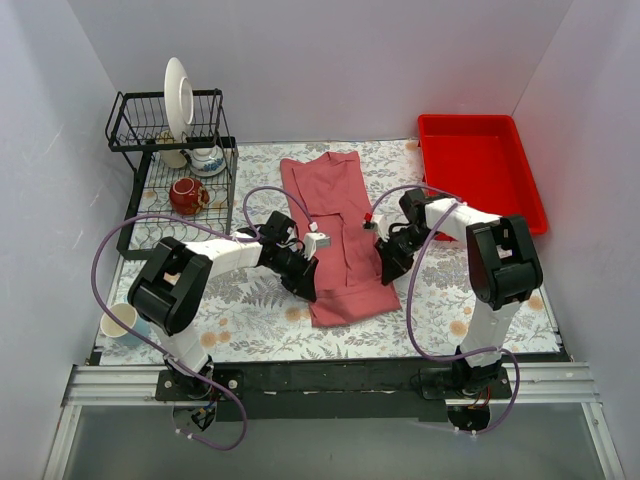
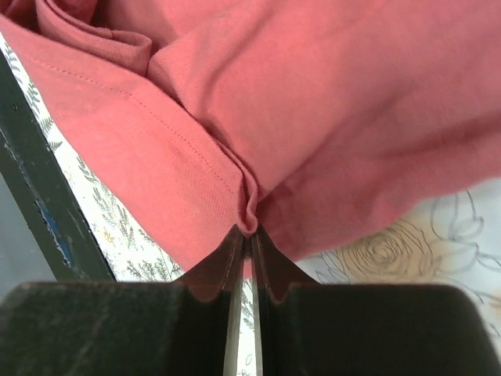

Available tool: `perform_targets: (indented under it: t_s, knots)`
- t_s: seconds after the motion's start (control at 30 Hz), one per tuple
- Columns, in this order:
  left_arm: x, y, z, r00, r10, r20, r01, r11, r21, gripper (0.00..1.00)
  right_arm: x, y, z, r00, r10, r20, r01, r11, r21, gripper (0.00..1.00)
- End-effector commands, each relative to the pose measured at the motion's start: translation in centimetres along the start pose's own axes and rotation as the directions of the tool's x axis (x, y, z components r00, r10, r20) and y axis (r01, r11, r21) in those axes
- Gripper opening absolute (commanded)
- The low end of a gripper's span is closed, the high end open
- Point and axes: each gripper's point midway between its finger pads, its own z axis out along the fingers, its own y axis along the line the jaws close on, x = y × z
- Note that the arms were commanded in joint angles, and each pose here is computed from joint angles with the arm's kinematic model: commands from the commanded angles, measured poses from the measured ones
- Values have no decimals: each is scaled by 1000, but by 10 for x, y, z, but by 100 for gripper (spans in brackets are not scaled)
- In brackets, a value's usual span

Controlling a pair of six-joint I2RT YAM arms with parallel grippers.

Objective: Roll the t-shirts
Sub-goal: Roll the T-shirt to the center of the board.

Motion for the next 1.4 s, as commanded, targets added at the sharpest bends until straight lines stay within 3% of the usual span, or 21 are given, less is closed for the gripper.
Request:
perform_targets:
  t_s: [0.0, 0.43, 0.57, 0.63, 0.67, 0.73, 0.77, 0.83, 0.93, 1.1, 1.23, 1.37]
  knots:
    - [-11, -13, -15, 999, 26, 38, -26, 1000, 6, 0, -18, -7, -27, 997, 22, 73, -26, 998, 57, 12]
    - [7, 6, -31, 998, -52, 43, 56, 993, -104, 0, -32, -19, -28, 993, 33, 110, -39, 998, 59, 8]
    - [-1, 14, -33, 998, -36, 52, 43, 989, -143, 13, -31, -28, -23, 995, 38, 90, -44, 997, 68, 14]
    - [-4, 23, -38, 999, -16, 45, 25, 979, -203, 26, -32, -32, -27, 996, 36, 82, -43, 995, 87, 18]
    - [-9, 23, -43, 999, 5, 53, 7, 974, -226, 28, -37, -33, -33, 996, 22, 91, -32, 994, 107, 27]
    - [-28, 24, -56, 995, 69, 72, -46, 960, -275, 35, -42, -36, -42, 995, 13, 95, -26, 990, 136, 35]
    - [-40, 16, -66, 988, 111, 103, -78, 957, -278, 36, -45, -34, -51, 994, 11, 110, -27, 989, 146, 50]
    - [-62, -8, -76, 966, 213, 149, -176, 957, -229, 41, -52, -34, -62, 991, -4, 136, -19, 986, 165, 57]
    - [-65, -45, -70, 917, 378, 129, -356, 920, -165, 50, -56, -27, -74, 984, -71, 164, 37, 979, 202, 57]
    - [-42, -84, -23, 812, 581, 51, -575, 813, -91, 52, -70, -28, -95, 944, -216, 248, 114, 922, 369, 57]
    - [-30, -94, 5, 790, 611, 48, -609, 791, -56, 55, -72, -30, -106, 931, -238, 276, 92, 886, 455, 58]
    - [-24, -73, 27, 759, 651, 10, -642, 751, -157, 55, -72, -21, -115, 926, -242, 291, 79, 876, 476, 59]
